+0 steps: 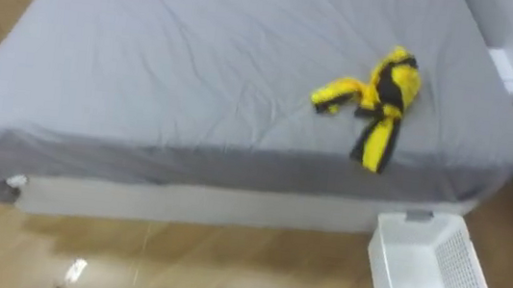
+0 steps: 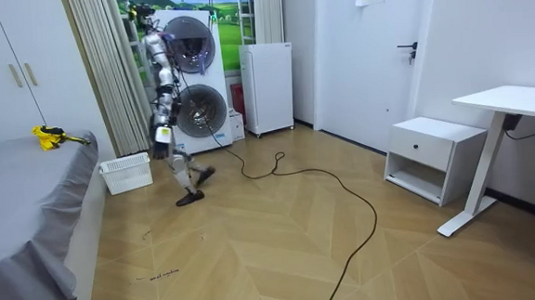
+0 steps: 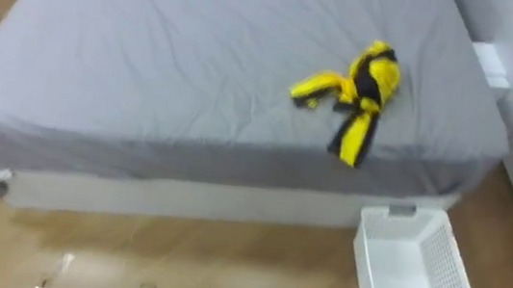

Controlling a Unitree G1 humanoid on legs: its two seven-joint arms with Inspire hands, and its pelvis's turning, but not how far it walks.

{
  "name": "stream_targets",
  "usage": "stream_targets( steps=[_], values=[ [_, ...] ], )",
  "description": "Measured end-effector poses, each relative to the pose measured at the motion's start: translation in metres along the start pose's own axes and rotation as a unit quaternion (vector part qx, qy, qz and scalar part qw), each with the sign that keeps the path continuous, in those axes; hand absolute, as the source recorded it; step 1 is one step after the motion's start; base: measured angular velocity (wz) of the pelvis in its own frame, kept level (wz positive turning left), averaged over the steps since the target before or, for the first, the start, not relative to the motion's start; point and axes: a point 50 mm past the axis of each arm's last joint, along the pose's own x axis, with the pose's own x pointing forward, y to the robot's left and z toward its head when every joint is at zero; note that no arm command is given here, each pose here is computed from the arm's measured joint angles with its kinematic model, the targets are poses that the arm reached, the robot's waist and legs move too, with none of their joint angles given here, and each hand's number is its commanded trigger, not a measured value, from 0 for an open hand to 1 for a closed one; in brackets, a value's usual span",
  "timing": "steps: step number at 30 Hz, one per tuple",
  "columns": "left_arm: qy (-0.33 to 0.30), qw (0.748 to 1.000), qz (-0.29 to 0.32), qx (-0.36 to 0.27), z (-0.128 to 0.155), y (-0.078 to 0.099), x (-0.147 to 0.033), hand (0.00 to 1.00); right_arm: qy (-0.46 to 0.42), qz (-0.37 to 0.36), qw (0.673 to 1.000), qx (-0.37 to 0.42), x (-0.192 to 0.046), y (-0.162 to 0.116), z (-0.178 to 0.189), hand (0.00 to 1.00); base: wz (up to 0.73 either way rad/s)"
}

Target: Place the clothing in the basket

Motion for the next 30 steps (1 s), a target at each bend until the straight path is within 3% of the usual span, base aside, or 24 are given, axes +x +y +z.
stream_targets(
  steps=[6,11,14,16,20,26,30],
  values=[
    [0.007,0.999,-0.028,0.032,-0.007,-0.006,-0.003,0.0,-0.042,-0.027,0.999,0.002,0.002,0.005,0.017,0.0,0.42],
    [0.01,0.998,-0.041,0.054,-0.014,-0.007,-0.006,0.0,-0.155,-0.042,0.987,0.023,0.002,0.014,0.072,0.0,0.33],
    [0.009,0.998,-0.015,0.057,-0.018,0.019,-0.009,0.0,-0.201,-0.021,0.979,0.031,-0.005,0.027,0.093,0.0,0.2],
    [0.023,0.998,-0.011,0.054,-0.024,0.02,-0.011,0.0,-0.229,-0.02,0.973,0.029,-0.009,0.026,0.107,0.0,0.04],
    [0.018,0.999,-0.012,0.04,-0.023,0.017,-0.011,0.0,-0.264,-0.007,0.965,0.004,-0.016,0.042,0.12,0.0,-0.04],
    [0.006,0.999,-0.013,0.037,-0.017,0.011,-0.01,0.0,-0.281,-0.038,0.959,0.014,-0.021,0.041,0.126,0.0,-0.41],
    [0.005,1.0,-0.011,0.026,-0.021,0.009,-0.011,0.0,-0.325,-0.056,0.944,-0.019,-0.03,0.044,0.141,0.0,-0.53]
  ],
)
